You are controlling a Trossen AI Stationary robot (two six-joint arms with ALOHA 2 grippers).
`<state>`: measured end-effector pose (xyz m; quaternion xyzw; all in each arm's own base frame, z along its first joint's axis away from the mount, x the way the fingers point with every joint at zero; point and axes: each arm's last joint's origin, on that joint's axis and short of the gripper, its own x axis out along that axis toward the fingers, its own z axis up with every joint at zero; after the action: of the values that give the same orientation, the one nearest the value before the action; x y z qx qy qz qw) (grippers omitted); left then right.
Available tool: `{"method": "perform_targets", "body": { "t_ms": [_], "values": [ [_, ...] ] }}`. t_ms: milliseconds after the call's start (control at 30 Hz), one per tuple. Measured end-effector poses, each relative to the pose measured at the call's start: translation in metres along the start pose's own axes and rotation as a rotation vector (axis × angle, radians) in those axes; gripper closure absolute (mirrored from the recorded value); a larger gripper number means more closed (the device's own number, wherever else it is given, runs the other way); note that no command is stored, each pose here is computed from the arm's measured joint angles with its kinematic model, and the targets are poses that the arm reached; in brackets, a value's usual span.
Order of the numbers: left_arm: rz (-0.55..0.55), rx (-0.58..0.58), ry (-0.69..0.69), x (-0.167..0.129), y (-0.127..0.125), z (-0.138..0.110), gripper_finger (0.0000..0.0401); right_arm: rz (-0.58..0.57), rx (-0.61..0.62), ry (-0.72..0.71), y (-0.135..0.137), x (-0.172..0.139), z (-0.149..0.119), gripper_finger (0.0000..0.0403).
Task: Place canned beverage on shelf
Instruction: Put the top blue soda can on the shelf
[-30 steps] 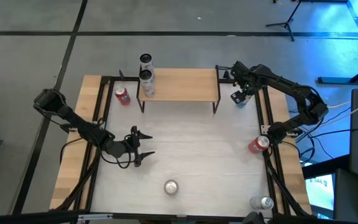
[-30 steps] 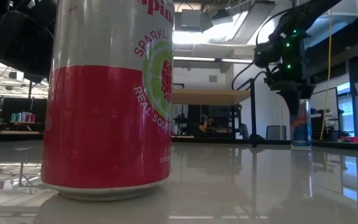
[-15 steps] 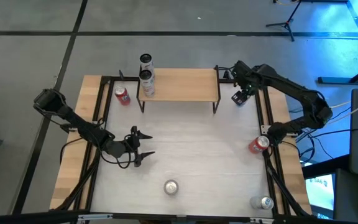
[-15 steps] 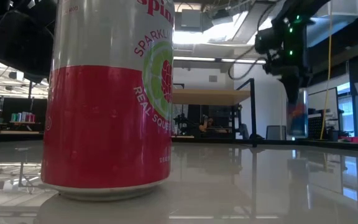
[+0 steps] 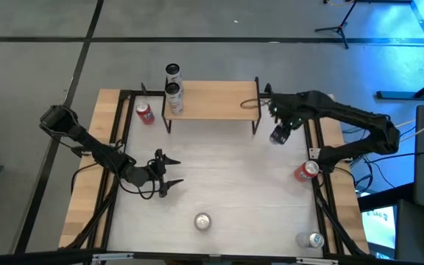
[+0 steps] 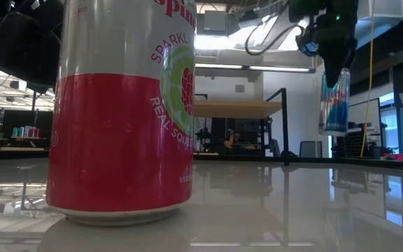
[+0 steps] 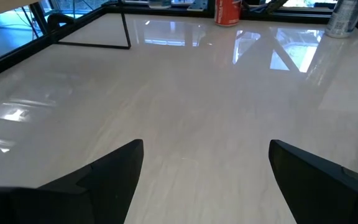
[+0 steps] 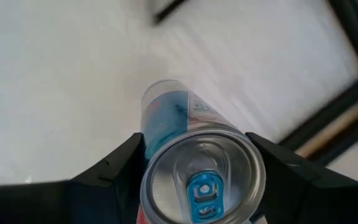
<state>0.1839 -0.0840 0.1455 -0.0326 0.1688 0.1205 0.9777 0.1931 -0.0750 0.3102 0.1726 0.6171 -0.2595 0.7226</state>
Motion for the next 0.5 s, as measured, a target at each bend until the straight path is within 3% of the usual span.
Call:
{"method": "perform_targets", "body": {
  "t_ms": [500],
  "values": [
    [-0.002,-0.005,-0.005,0.0,0.0,0.001,0.0064,0.24,-0.377,-0.345,0.109,-0.006,0.004,0.0171]
  ]
}}
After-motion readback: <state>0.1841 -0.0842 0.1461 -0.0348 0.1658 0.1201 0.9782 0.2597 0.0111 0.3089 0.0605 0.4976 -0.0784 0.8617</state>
